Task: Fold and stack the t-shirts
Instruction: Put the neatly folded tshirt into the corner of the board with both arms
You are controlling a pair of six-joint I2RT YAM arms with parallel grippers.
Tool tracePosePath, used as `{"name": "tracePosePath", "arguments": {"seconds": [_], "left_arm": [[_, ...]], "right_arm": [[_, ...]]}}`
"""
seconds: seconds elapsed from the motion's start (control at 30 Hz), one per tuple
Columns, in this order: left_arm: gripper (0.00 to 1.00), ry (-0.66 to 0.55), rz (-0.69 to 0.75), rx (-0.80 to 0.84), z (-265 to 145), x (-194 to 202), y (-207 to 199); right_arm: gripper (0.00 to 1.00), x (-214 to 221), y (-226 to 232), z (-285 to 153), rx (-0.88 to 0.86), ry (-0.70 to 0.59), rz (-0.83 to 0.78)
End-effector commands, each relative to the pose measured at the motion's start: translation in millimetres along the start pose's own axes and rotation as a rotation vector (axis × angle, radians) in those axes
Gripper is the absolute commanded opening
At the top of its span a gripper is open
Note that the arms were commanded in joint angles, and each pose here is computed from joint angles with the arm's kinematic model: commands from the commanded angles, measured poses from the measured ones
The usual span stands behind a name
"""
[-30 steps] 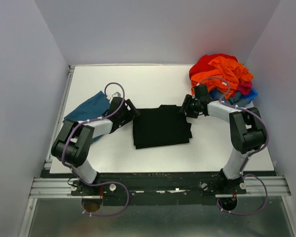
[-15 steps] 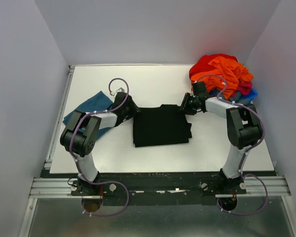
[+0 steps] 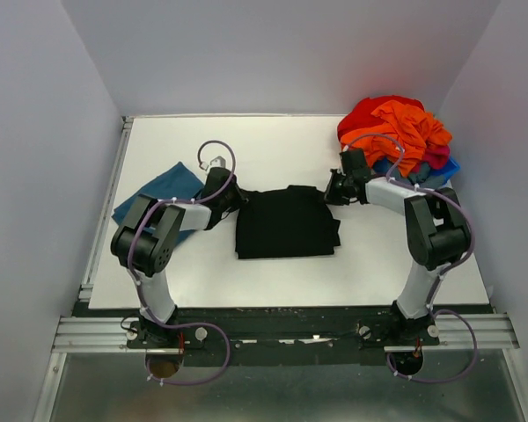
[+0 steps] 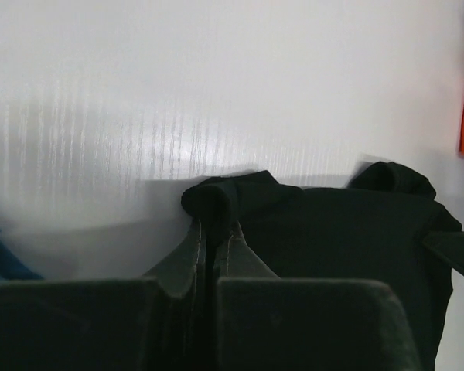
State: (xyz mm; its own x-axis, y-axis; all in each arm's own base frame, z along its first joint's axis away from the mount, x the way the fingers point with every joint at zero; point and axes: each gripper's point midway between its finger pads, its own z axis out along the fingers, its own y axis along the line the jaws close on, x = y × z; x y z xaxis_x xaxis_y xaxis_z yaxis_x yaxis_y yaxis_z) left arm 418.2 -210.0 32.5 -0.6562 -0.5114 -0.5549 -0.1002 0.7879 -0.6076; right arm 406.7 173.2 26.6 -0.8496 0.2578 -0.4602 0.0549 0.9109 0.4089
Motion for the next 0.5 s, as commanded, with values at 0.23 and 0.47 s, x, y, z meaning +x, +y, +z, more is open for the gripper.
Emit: {"name": "tracePosePath", "arguments": {"seconds": [0.23,0.47], "left_arm": [[0.0,-0.022,0.096,-0.007,-38,14,10],[0.0,0.033,0.124,-0.028,-35,40,18]], "right_arm": [[0.03,27,-20,-46,0.053,-0.087,0.044],[0.81,39,-43,-49,0.126,-0.086,0.051]]}}
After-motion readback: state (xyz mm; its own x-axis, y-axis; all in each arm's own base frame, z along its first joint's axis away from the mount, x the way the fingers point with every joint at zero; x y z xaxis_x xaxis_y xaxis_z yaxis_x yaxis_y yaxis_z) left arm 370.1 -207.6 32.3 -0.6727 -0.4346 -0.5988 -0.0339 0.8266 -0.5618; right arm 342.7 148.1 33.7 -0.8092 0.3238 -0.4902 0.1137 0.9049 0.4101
